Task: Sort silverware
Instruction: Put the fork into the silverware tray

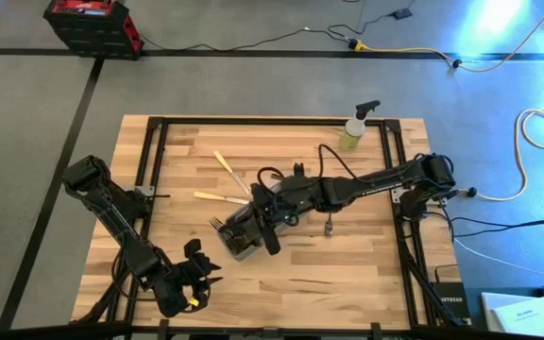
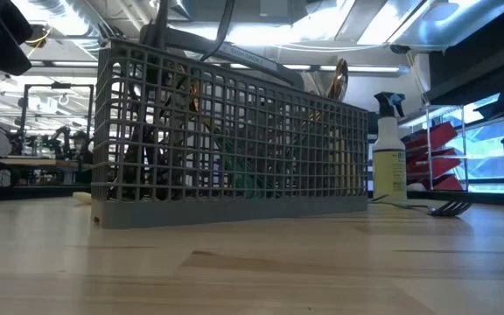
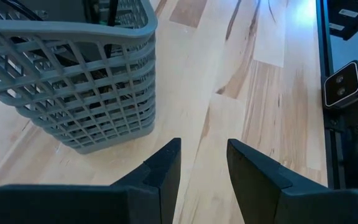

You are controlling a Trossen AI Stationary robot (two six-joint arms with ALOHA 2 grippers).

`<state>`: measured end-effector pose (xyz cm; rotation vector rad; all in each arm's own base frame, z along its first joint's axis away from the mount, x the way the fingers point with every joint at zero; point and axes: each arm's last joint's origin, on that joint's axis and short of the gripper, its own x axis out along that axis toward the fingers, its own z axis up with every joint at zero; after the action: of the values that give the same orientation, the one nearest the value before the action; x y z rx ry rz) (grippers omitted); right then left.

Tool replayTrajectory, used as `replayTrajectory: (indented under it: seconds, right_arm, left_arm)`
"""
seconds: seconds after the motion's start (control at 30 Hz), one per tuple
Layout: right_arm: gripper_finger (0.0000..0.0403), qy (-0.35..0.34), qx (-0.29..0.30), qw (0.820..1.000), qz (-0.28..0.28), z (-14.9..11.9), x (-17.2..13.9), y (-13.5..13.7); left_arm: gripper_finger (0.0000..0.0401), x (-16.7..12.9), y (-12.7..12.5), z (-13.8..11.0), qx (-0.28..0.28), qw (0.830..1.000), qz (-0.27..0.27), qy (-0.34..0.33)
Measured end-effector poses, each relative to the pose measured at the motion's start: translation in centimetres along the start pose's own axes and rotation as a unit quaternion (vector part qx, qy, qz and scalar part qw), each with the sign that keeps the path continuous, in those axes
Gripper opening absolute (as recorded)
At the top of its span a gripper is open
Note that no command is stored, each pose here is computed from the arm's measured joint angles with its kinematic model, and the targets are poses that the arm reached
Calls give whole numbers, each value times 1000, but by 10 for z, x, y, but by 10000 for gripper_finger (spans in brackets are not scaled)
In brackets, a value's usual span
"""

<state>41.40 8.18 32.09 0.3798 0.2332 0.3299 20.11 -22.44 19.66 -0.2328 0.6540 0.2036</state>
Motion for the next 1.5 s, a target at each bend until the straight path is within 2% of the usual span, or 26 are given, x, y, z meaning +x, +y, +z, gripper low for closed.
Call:
replayTrajectory:
  seconds: [0.2,0.37,0.47,0.67,0.8,0.9,1.03,1.13,1.23,1.37,1.5]
  right_arm:
    - [1,37,-20,999,-8,-24,18,-13]
    - [18,43,-58,997,-19,-27,20,-15]
    - [58,44,-74,996,-36,-28,20,-16]
    - [177,34,-106,993,-47,-23,17,-15]
    - [246,29,-130,990,-42,-10,4,-6]
    - [273,48,-134,989,-33,4,-19,9]
    - [278,135,-130,980,-62,6,-58,31]
    - [268,230,-131,953,-146,-10,-84,44]
    - [252,336,-120,906,-229,-37,-99,51]
    - [230,426,-127,852,-277,-77,-114,57]
    - [212,532,-118,769,-333,-116,-136,41]
  left_arm:
    - [115,-1,-1,-1,2,1000,-2,1]
    - [115,-3,-2,-3,4,1000,-5,2]
    - [115,-4,-2,-3,5,1000,-6,2]
    - [115,-4,-2,-4,4,1000,-6,2]
    - [115,-4,-2,-4,4,1000,-7,2]
    - [115,-4,-2,-4,5,1000,-7,3]
    - [115,-5,-3,-5,7,1000,-8,3]
    - [115,-5,-3,-5,6,1000,-8,3]
    - [115,-5,-3,-5,6,1000,-9,3]
    - [115,-5,-3,-4,12,1000,-6,-1]
    - [115,-4,-3,-4,10,1000,-4,-6]
